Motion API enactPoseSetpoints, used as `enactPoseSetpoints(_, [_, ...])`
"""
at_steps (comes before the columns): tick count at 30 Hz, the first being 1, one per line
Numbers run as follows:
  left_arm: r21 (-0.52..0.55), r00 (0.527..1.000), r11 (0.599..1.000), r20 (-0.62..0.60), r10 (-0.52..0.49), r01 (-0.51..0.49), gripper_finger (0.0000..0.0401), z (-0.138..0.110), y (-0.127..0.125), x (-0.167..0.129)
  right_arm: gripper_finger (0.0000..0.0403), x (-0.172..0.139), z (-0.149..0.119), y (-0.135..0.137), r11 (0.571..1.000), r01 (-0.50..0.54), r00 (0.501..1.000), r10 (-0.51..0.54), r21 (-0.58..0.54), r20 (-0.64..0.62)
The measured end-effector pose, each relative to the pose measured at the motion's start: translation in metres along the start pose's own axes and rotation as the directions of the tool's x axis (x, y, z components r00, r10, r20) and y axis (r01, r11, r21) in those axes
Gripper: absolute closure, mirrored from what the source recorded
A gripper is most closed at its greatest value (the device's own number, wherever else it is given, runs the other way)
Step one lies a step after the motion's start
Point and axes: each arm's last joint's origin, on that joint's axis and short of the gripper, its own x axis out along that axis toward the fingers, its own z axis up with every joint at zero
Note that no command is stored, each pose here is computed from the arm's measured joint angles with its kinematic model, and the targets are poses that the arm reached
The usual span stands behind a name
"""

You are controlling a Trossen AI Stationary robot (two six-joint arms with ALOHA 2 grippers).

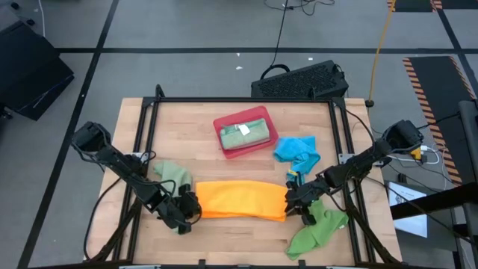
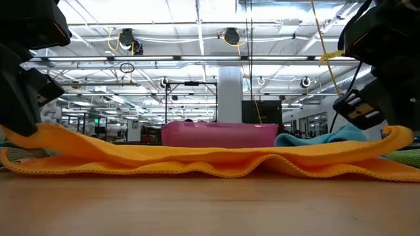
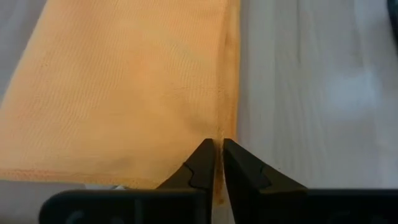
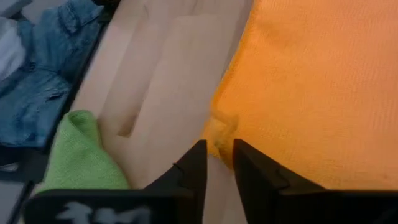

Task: Fold microfiber towels
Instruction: Fold the yellow microfiber cloth

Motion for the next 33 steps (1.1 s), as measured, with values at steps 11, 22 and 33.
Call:
enactPoseSetpoints(11, [-0.002,0.999,0.999,0.013,-0.041,0.042,0.0364,0.004,-0.004,-0.001,0.0262,-0.006,-0.002,0.002,0.997,-0.076,0.996,0.076,-0.005,-0.054])
enactPoseSetpoints(22, [0.054,0.958,0.987,0.255,0.134,-0.153,0.0364,0.038,0.005,0.000,0.0282,-0.022,0.023,0.002,0.977,0.196,0.910,-0.147,-0.089,0.389])
enactPoseSetpoints(33, [0.012,0.910,0.955,0.309,0.277,-0.295,0.0364,0.053,0.029,0.029,0.0362,0.015,0.003,-0.013,0.994,0.110,0.915,-0.092,-0.023,0.393])
